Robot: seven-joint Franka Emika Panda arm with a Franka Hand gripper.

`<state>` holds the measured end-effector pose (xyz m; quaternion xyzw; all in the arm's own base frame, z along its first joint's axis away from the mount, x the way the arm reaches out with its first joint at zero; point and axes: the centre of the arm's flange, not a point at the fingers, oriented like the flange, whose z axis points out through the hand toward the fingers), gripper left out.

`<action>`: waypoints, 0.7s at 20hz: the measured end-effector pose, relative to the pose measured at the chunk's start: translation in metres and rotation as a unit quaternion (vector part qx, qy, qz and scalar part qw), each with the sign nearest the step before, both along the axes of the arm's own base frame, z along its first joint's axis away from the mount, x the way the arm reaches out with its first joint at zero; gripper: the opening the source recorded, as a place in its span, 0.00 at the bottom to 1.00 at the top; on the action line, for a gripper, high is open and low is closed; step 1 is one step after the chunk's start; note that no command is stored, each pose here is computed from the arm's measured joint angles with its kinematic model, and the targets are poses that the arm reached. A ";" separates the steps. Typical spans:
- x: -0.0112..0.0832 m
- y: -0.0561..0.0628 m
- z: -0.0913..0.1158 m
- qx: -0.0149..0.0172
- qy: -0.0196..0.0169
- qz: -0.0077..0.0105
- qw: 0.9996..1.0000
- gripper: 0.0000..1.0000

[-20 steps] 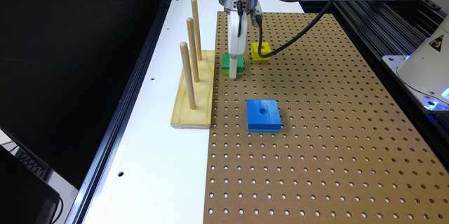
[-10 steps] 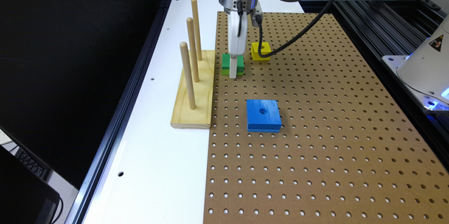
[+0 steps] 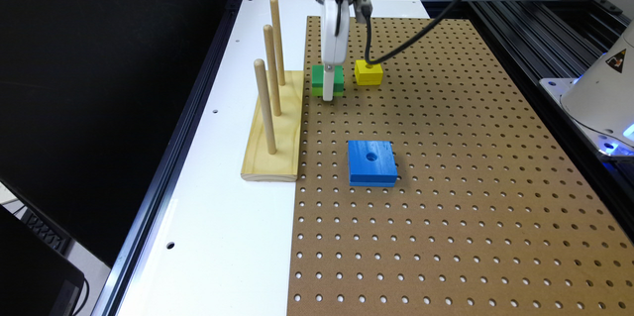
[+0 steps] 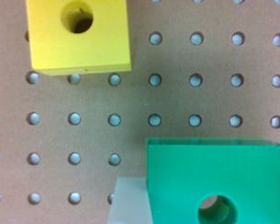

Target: Pick up green block.

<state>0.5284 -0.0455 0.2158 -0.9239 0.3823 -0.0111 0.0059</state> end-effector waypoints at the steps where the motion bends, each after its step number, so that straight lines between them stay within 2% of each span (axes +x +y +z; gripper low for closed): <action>1: -0.0002 0.000 0.002 0.000 0.001 0.000 1.000 0.00; 5: -0.0011 0.000 0.003 0.000 0.002 0.000 1.000 0.00; 7: -0.0008 0.000 0.004 0.000 0.001 0.000 1.000 0.00; 9: -0.0002 0.000 0.008 0.000 -0.002 0.000 1.000 0.00; 11: 0.0002 0.000 0.022 -0.001 -0.003 0.000 1.000 0.00; 14: -0.0017 0.000 0.051 -0.002 -0.002 0.000 1.000 0.00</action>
